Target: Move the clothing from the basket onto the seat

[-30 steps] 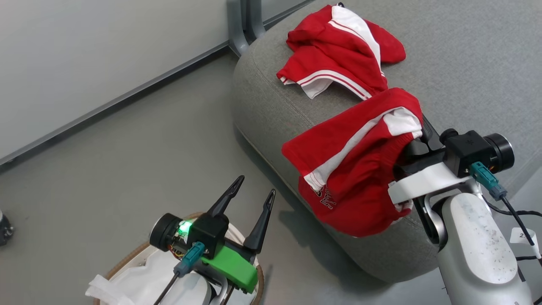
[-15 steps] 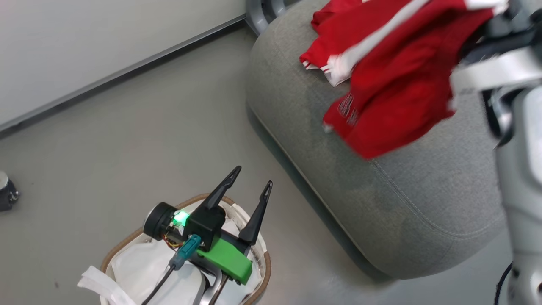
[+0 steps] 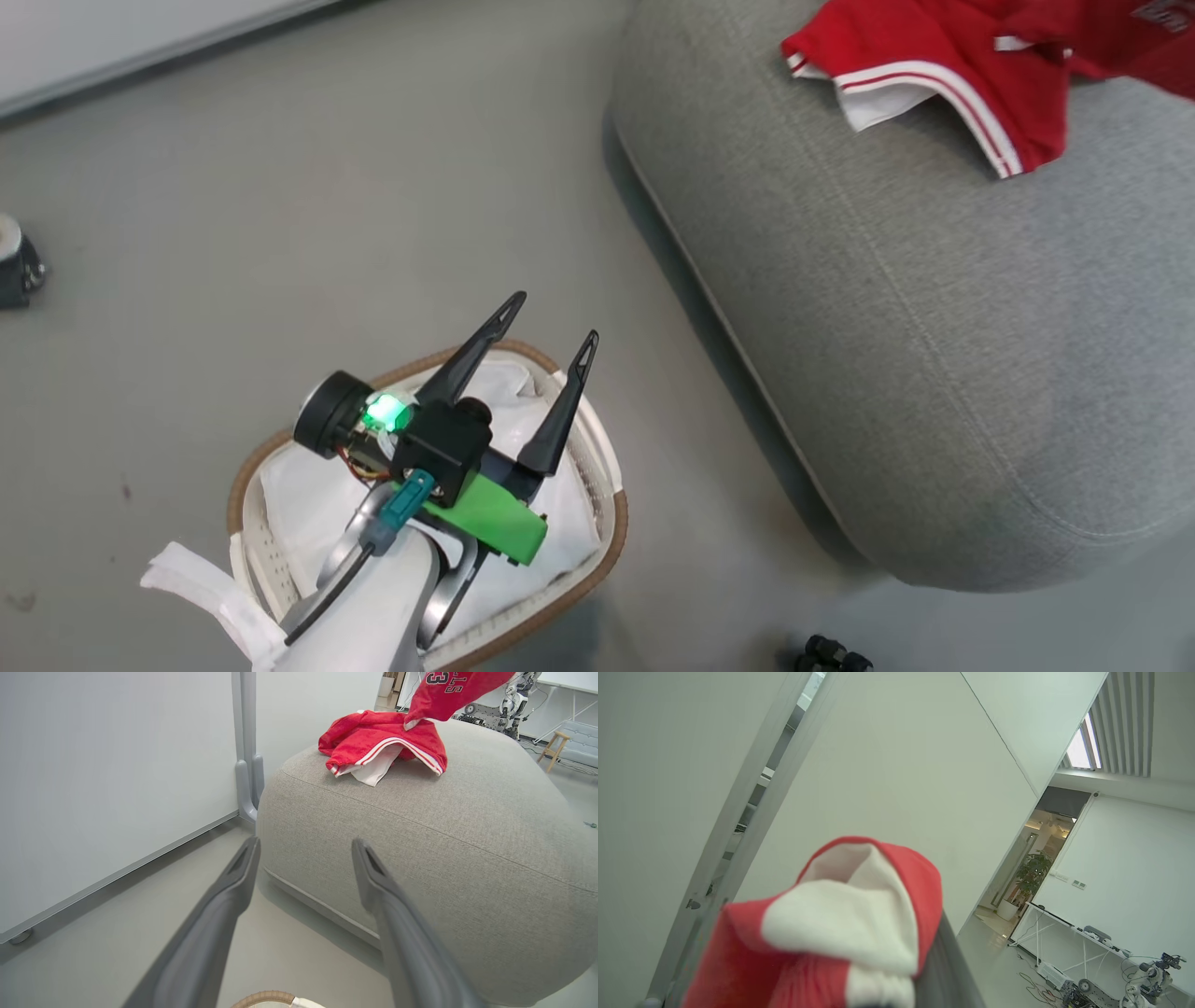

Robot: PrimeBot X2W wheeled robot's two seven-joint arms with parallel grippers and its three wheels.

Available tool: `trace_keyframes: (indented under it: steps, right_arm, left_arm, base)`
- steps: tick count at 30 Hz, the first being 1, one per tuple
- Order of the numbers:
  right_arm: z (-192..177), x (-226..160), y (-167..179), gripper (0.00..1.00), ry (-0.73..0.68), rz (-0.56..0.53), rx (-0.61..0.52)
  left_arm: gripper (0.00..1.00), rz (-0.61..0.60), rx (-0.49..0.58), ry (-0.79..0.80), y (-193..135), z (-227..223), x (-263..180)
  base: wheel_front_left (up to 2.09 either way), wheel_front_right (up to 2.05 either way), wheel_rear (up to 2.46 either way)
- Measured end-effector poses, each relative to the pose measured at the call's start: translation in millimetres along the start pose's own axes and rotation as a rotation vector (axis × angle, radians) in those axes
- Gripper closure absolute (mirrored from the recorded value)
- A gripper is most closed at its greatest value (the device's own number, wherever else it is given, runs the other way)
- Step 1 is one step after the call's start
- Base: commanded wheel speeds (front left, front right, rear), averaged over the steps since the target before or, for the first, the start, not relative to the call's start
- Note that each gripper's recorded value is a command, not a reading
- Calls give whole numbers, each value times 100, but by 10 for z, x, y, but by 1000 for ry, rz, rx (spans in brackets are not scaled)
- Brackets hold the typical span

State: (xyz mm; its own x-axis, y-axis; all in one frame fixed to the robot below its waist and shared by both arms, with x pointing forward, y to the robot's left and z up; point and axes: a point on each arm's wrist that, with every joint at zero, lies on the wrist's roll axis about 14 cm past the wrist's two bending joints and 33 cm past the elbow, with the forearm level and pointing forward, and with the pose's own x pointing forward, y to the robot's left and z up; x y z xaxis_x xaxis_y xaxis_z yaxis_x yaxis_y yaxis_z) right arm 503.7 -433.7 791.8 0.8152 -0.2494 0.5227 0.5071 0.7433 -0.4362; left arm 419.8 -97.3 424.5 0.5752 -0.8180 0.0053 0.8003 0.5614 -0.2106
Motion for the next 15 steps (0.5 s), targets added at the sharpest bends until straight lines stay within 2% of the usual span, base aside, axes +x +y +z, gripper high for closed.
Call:
trace_keyframes:
  steps: [7, 11, 15]
  right_arm:
    - [-962, -55, 529, 100, 200, 35, 31]
    - [-1608, -357, 1015, 100, 358, 93, 65]
    - [-2016, -667, 1396, 100, 459, 142, 83]
  left_arm:
    - [0, 34, -19, 43, 244, -294, -40]
    - [0, 50, -35, 72, 341, -477, -72]
    - [0, 61, -49, 95, 418, -627, -99]
  base:
    - [0, 0, 0]
    - [0, 0, 0]
    - [0, 0, 0]
